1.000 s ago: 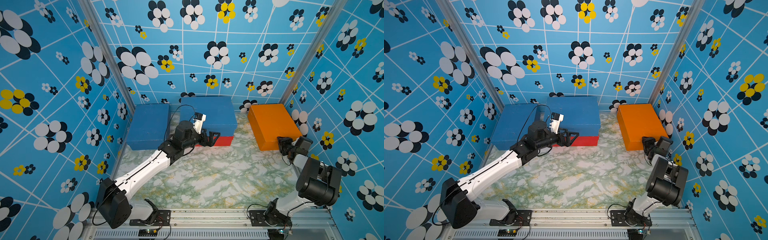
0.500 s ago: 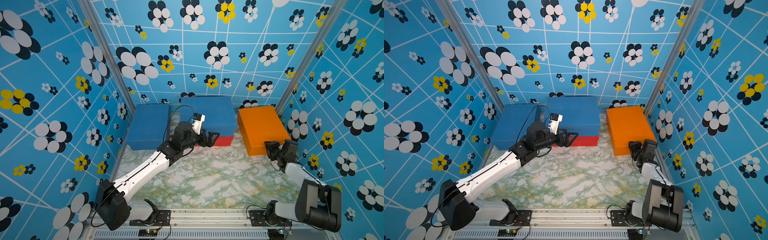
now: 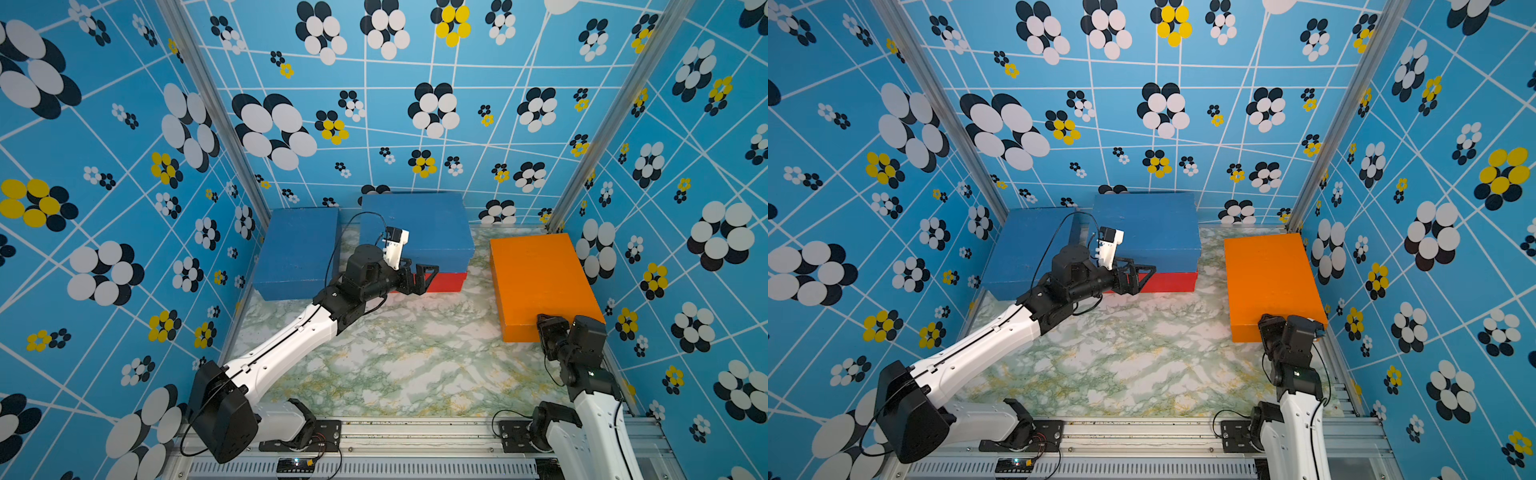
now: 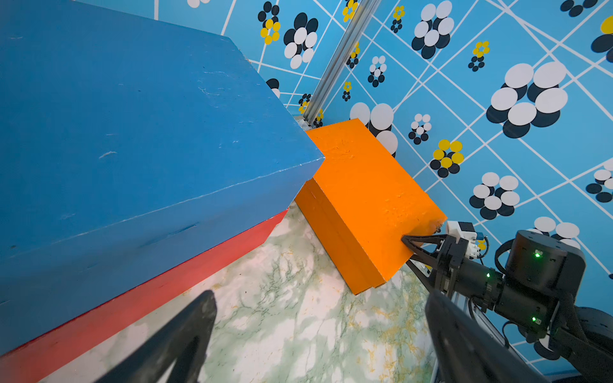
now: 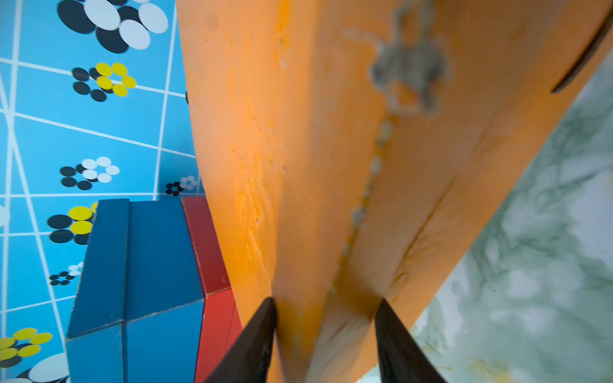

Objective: Stack the shoeboxes
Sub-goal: Move the shoebox to the center of the board.

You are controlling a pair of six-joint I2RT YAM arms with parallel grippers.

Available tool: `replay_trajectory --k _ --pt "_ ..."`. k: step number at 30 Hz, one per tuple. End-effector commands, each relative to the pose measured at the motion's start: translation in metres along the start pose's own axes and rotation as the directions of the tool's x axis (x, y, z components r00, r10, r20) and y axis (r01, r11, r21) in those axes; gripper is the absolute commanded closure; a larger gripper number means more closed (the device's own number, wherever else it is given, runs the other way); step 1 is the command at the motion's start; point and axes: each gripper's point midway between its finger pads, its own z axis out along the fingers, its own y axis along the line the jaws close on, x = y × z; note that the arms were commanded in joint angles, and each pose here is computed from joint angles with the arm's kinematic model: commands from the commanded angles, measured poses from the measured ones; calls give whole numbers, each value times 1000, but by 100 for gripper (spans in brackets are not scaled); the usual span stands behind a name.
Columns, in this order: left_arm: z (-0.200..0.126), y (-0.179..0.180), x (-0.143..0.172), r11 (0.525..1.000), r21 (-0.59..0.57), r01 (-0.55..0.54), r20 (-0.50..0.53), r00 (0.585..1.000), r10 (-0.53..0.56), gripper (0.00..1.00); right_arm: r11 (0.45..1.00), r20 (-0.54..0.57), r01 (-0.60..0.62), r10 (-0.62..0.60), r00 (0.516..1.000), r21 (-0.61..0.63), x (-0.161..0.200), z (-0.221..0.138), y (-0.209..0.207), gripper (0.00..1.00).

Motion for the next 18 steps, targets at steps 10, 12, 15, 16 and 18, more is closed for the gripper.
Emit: replay_trajectory --k 10,12,15,16,18 --pt "7 -40 -6 997 56 -56 -10 998 57 1 992 54 122 -124 991 44 -15 -77 24 19" --pt "12 -46 -3 996 67 -62 -21 998 64 0 980 107 192 -196 975 49 -32 -84 41 17" --pt "21 -55 6 994 89 -60 -45 997 64 1 943 154 316 -329 932 101 -59 -86 71 11" --pt "25 -58 11 994 96 -56 -56 997 62 0 928 151 352 -368 917 122 -67 -84 81 10" --pt "33 -67 19 992 120 -45 -77 996 54 1 908 137 391 -411 901 148 -79 -76 97 7"
